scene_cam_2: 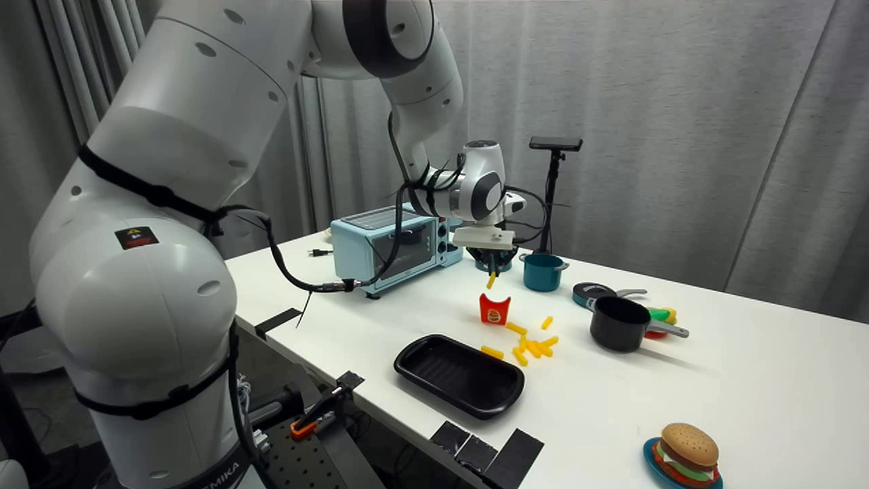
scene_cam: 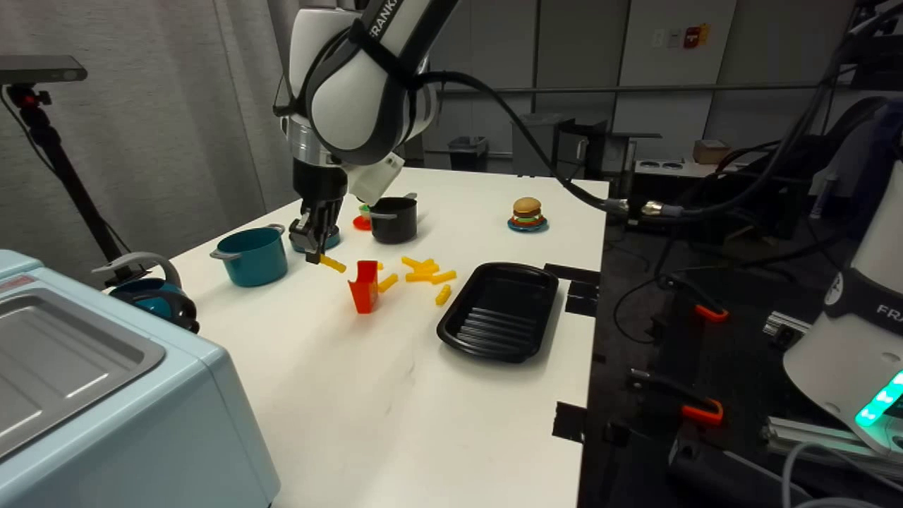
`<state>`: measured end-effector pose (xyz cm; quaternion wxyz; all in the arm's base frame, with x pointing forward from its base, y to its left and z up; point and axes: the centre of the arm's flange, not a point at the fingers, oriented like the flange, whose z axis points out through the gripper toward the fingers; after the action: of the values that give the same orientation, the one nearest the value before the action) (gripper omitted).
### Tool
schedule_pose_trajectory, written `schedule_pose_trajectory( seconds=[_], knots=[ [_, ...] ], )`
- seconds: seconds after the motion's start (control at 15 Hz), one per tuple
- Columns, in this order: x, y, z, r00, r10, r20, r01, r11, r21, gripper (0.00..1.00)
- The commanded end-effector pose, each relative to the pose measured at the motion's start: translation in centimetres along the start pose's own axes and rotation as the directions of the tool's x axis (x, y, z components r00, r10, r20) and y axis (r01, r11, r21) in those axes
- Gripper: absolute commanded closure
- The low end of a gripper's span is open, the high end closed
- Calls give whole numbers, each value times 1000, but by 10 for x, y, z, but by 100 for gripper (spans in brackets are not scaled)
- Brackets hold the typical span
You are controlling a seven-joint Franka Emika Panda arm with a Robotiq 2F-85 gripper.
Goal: Put a plastic french fry in the red packet
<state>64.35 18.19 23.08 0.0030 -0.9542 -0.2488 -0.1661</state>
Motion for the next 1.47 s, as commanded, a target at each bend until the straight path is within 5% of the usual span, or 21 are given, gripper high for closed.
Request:
schedule_pose_trajectory(
  seconds=[0.0,1.4],
  knots=[
    [-5,-4,4,1000,1,-8,-1,1000,-11,96],
    [-35,15,7,999,35,-5,-35,998,-47,96]
  ],
)
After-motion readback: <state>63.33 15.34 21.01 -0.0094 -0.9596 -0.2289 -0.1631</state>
